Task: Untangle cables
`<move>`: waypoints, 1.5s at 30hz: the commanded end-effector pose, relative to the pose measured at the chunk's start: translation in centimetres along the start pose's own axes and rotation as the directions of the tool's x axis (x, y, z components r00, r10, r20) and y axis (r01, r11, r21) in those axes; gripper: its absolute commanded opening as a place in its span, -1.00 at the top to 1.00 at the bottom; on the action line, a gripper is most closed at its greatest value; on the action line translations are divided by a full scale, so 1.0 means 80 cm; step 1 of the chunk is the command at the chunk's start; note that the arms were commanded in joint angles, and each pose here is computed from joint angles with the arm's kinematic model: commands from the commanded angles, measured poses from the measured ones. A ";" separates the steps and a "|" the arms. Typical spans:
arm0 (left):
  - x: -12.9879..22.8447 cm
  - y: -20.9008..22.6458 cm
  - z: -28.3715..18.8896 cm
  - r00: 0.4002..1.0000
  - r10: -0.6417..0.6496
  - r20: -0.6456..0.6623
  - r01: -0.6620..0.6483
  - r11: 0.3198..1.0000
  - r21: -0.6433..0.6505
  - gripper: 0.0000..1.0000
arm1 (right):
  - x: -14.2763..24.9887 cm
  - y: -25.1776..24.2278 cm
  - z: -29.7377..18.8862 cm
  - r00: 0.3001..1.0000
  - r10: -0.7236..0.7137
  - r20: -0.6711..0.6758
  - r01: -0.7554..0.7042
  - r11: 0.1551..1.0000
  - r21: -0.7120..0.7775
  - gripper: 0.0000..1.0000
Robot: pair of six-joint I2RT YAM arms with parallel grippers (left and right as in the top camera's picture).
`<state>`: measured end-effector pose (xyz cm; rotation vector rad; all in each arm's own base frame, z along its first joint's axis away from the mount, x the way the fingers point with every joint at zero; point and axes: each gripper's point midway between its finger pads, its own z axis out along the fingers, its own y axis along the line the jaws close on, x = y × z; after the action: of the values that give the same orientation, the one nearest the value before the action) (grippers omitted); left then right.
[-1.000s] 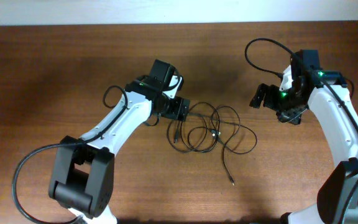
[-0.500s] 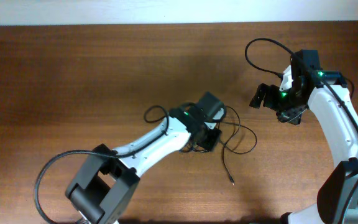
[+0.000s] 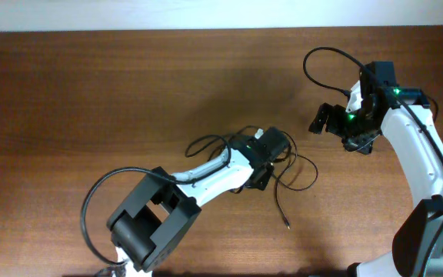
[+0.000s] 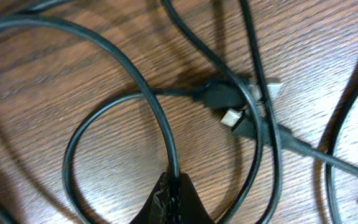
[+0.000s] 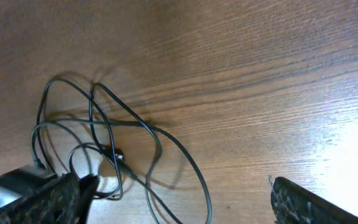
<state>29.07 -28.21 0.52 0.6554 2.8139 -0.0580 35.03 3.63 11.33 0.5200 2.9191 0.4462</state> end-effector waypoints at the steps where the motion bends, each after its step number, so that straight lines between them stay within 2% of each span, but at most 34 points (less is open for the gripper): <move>1: -0.064 0.033 -0.103 0.973 -0.092 0.214 0.090 0.996 0.021 1.00 | 0.002 0.003 -0.004 1.000 -0.001 0.007 0.001 1.000 -0.008 -0.98; 4: -0.070 0.092 -0.139 0.950 -0.156 0.271 0.179 0.982 -0.064 1.00 | 0.002 0.003 -0.004 1.000 0.000 0.006 0.000 1.000 -0.008 -0.97; 6: -0.054 0.131 -0.132 0.953 -0.206 0.221 0.235 0.965 -0.116 1.00 | 0.002 0.003 -0.004 1.000 -0.001 0.006 0.001 1.000 -0.008 -0.97; 12: 0.000 0.196 -0.063 0.948 -0.311 0.068 0.318 0.925 -0.210 1.00 | 0.002 0.003 -0.004 1.000 -0.001 0.007 0.001 1.000 -0.008 -0.97; 14: 0.011 0.216 -0.033 0.922 -0.386 0.031 0.382 0.893 -0.237 0.99 | 0.002 0.003 -0.004 1.000 0.000 0.007 0.000 1.000 -0.008 -0.97; 16: 0.012 0.231 -0.015 0.904 -0.426 0.028 0.419 0.873 -0.248 0.88 | 0.002 0.003 -0.004 1.000 -0.001 0.007 0.001 1.000 -0.008 -0.97; 18: 0.008 0.257 -0.010 0.801 -0.593 0.081 0.595 0.773 -0.220 0.78 | -0.003 0.004 -0.004 1.000 -0.004 0.021 0.004 1.000 -0.013 -0.97; 20: 0.002 0.264 -0.007 0.740 -0.671 0.049 0.672 0.734 -0.100 0.76 | -0.004 0.005 -0.004 1.000 -0.004 0.024 0.004 1.000 -0.014 -0.97; 23: 0.010 0.279 -0.006 0.700 -0.714 0.011 0.713 0.698 -0.058 0.81 | -0.003 0.008 -0.004 1.000 0.000 0.019 0.001 1.000 -0.029 -0.97; 26: 0.007 0.285 -0.007 0.692 -0.722 0.020 0.722 0.690 -0.048 0.79 | 0.012 0.050 -0.010 0.997 0.037 -0.063 -0.050 0.973 -0.223 -0.97; 27: 0.006 0.285 -0.007 0.692 -0.722 0.023 0.722 0.690 -0.046 0.77 | 0.004 0.064 -0.013 0.999 0.019 -0.038 -0.029 0.960 -0.280 -0.97; 28: 0.006 0.285 -0.007 0.692 -0.722 0.023 0.722 0.690 -0.046 0.77 | 0.003 0.071 -0.013 1.000 0.003 -0.029 -0.012 0.956 -0.294 -0.86; 29: 0.006 0.285 -0.007 0.692 -0.722 0.022 0.722 0.690 -0.046 0.77 | 0.010 0.078 -0.009 0.999 -0.017 -0.039 0.005 0.957 -0.290 -0.77; 30: 0.006 0.285 -0.007 0.692 -0.722 0.022 0.722 0.690 -0.046 0.76 | 0.023 0.087 0.000 0.997 -0.048 -0.061 0.029 0.959 -0.283 -0.76; 33: 0.006 0.283 -0.007 0.691 -0.722 0.019 0.722 0.690 -0.039 0.75 | 0.069 0.114 0.036 0.979 -0.178 -0.097 0.154 0.964 -0.215 -0.75; 34: 0.006 0.283 -0.007 0.691 -0.722 0.020 0.722 0.690 -0.040 0.75 | 0.086 0.138 0.046 0.964 -0.249 -0.090 0.222 0.946 -0.235 -0.75; 36: 0.007 0.289 -0.007 0.692 -0.721 0.034 0.722 0.690 -0.061 0.74 | 0.115 0.168 0.052 0.936 -0.338 -0.097 0.304 0.917 -0.258 -0.90; 37: 0.008 0.292 -0.007 0.691 -0.722 0.040 0.722 0.688 -0.072 0.72 | 0.117 0.186 0.054 0.924 -0.377 -0.062 0.347 0.895 -0.282 -0.88; 38: 0.008 0.294 -0.007 0.687 -0.725 0.041 0.726 0.684 -0.073 0.69 | 0.120 0.202 0.055 0.912 -0.409 -0.033 0.381 0.874 -0.301 -0.52; 39: 0.010 0.297 -0.007 0.683 -0.729 0.041 0.730 0.680 -0.074 0.66 | 0.127 0.214 0.057 0.899 -0.438 -0.018 0.411 0.856 -0.315 -0.40; 40: 0.011 0.300 -0.008 0.679 -0.733 0.041 0.734 0.675 -0.075 0.63 | 0.137 0.225 0.060 0.883 -0.470 -0.005 0.445 0.839 -0.313 -0.39; 43: 0.013 0.307 -0.008 0.668 -0.743 0.043 0.743 0.664 -0.079 0.29 | 0.172 0.236 0.085 0.830 -0.557 -0.010 0.542 0.811 -0.219 -0.38; 45: 0.013 0.308 -0.008 0.667 -0.744 0.044 0.745 0.663 -0.079 0.16 | 0.192 0.242 0.109 0.796 -0.605 -0.023 0.592 0.787 -0.175 -0.37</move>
<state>38.96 -6.21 1.60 -0.5505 2.8420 -0.1041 28.82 28.19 10.09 -0.4081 2.8490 0.7351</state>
